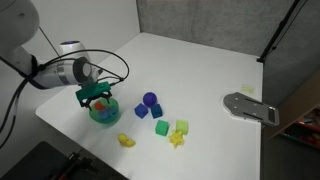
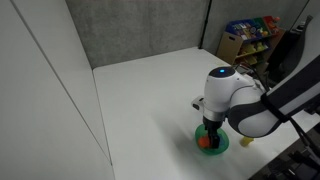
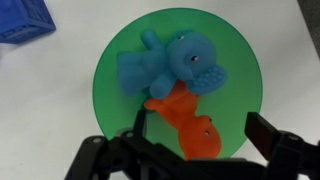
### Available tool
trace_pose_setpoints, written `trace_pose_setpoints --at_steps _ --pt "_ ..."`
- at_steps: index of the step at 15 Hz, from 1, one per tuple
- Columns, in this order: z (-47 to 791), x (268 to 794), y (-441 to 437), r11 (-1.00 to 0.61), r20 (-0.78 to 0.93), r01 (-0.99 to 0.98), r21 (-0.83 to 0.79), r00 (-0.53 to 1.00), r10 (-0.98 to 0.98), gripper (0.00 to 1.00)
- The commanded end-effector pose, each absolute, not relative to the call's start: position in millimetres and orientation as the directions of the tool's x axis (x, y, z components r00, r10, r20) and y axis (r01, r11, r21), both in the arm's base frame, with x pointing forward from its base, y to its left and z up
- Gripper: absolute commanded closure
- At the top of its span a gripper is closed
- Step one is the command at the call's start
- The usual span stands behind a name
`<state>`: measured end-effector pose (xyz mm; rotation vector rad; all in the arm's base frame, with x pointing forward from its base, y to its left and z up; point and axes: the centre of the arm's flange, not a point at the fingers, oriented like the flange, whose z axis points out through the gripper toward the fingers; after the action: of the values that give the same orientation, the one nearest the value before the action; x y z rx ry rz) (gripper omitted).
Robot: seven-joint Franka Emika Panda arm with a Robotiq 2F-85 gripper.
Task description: Remove the orange object from the bowl
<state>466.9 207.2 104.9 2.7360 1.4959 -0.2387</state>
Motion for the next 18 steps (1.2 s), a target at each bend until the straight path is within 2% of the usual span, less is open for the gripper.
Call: trace_pose_setpoints --at_steps 1,18 --pt "101.9 468.1 208.5 -0.508 -0.132 0.858 -0.081 0.496 0.859 0.0" --pt "95.0 470.1 211.7 -0.513 -0.156 0.854 -0.082 0.498 0.853 0.0"
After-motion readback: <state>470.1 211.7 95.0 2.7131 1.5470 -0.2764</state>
